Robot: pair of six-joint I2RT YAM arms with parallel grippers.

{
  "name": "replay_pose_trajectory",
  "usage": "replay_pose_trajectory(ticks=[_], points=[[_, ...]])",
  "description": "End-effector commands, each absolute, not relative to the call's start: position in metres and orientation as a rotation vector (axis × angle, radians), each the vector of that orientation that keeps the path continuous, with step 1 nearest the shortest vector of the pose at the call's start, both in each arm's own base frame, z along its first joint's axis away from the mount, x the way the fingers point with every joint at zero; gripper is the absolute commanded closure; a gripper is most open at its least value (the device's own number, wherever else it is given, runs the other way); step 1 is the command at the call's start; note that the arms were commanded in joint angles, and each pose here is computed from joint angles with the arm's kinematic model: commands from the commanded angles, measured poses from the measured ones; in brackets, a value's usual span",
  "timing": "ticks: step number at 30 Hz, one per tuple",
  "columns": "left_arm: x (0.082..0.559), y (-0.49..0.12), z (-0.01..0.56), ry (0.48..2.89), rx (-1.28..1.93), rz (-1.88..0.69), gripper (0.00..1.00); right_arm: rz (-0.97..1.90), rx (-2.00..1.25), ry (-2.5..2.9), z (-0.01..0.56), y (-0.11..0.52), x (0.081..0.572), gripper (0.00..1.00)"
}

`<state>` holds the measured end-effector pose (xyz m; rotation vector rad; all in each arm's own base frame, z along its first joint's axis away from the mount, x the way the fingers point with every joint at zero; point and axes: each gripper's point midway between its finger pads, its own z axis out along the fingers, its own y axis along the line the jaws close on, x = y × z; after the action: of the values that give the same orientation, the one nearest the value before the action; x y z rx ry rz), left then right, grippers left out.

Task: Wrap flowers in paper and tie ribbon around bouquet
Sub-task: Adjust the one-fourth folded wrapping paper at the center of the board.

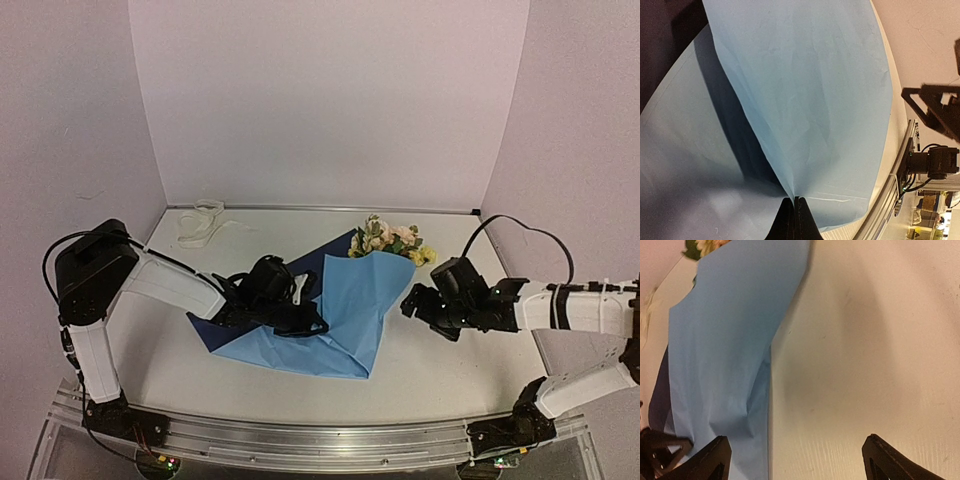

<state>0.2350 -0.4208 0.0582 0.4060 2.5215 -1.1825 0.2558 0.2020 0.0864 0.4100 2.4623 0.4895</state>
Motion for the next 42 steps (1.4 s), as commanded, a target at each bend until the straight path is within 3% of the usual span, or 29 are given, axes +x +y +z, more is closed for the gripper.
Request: replay_pose_trajectory(ticks=[1, 5, 17, 20, 24, 28, 30, 33, 37, 42], points=[[0.243, -0.436, 0.096, 2.412, 0.494, -1.232, 1.0, 0.803, 0.558, 2.422, 0.097, 0.212, 0.311, 0.07], [0.245, -0.438, 0.093, 2.424, 0.506, -1.247, 1.0, 1.052, 0.729, 2.281, 0.099, 0.212, 0.362, 0.08], [0.257, -0.424, 0.08, 2.483, 0.443, -1.223, 1.0, 1.178, 0.914, 2.09, 0.07, 0.194, 0.442, 0.17], [0.261, -0.419, 0.074, 2.506, 0.416, -1.208, 1.0, 1.2, 0.934, 2.064, 0.066, 0.196, 0.452, 0.26], [0.264, -0.415, 0.07, 2.517, 0.398, -1.203, 1.0, 1.199, 0.951, 2.054, 0.061, 0.195, 0.455, 0.53], [0.266, -0.413, 0.068, 2.523, 0.389, -1.2, 1.0, 1.17, 0.948, 2.046, 0.062, 0.187, 0.452, 0.64], [0.266, -0.412, 0.067, 2.524, 0.392, -1.198, 1.0, 1.172, 0.943, 2.043, 0.064, 0.184, 0.452, 0.64], [0.265, -0.411, 0.065, 2.529, 0.39, -1.195, 1.0, 1.182, 0.919, 2.05, 0.067, 0.183, 0.45, 0.51], [0.266, -0.41, 0.064, 2.526, 0.389, -1.197, 1.0, 1.201, 0.877, 2.066, 0.071, 0.186, 0.444, 0.41], [0.267, -0.411, 0.065, 2.522, 0.388, -1.203, 1.0, 1.212, 0.86, 2.088, 0.067, 0.188, 0.435, 0.43]])
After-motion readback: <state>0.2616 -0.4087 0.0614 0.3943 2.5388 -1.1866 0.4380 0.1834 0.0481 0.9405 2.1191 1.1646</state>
